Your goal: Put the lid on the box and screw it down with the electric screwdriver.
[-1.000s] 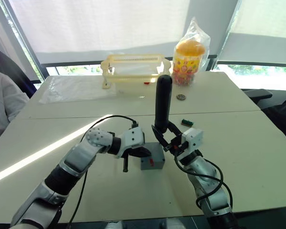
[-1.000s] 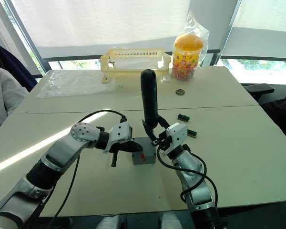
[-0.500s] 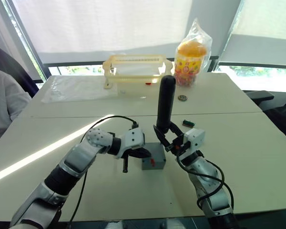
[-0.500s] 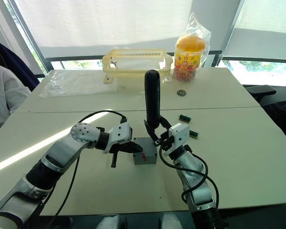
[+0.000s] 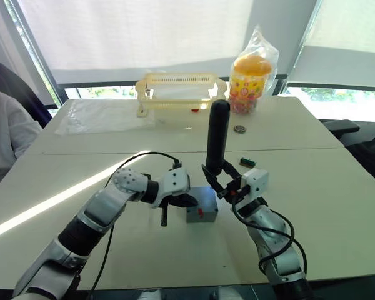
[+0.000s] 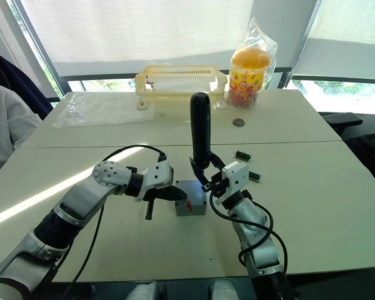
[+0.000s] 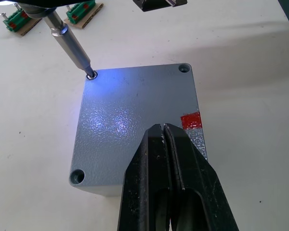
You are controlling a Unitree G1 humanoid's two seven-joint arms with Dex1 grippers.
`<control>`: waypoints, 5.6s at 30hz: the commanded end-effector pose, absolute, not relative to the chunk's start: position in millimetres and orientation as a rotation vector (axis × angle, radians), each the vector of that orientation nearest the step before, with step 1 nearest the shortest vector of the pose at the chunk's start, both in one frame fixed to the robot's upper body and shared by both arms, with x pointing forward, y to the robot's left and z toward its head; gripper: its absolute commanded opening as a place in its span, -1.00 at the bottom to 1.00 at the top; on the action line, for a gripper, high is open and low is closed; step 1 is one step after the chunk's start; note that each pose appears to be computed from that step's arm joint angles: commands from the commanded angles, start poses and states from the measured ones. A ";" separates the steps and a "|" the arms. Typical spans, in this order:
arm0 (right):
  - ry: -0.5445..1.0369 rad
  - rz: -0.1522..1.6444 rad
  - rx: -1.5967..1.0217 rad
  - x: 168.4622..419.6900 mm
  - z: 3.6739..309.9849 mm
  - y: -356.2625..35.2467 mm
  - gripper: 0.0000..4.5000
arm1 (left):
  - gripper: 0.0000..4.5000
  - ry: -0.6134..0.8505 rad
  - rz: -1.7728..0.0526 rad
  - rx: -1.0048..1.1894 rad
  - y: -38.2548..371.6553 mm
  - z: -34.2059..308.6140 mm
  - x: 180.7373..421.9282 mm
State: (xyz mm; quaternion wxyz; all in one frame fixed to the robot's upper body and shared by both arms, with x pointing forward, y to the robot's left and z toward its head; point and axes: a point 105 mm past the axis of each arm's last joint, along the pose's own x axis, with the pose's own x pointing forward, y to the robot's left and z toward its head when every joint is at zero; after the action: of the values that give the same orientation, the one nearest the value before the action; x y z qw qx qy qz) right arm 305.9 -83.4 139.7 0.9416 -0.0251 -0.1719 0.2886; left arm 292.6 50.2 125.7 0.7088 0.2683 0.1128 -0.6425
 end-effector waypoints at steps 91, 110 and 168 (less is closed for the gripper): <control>0.946 0.032 0.069 298.8 132.2 -361.4 0.78 | -1.00 -0.006 -1.570 0.498 22.0 189.6 279.8; 0.362 0.716 -0.334 292.0 198.4 -220.4 0.97 | -1.00 0.232 -1.230 0.499 113.0 169.1 319.5; 0.421 1.098 -0.259 274.1 105.7 -128.1 0.97 | -1.00 0.388 -1.342 0.493 91.9 109.7 281.0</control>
State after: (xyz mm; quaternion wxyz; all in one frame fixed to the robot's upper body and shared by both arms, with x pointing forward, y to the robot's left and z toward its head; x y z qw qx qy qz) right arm 272.5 -133.8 101.2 0.8300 -0.1100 0.2187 0.5012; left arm 281.9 96.2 103.0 0.7349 0.2213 0.1911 -0.6118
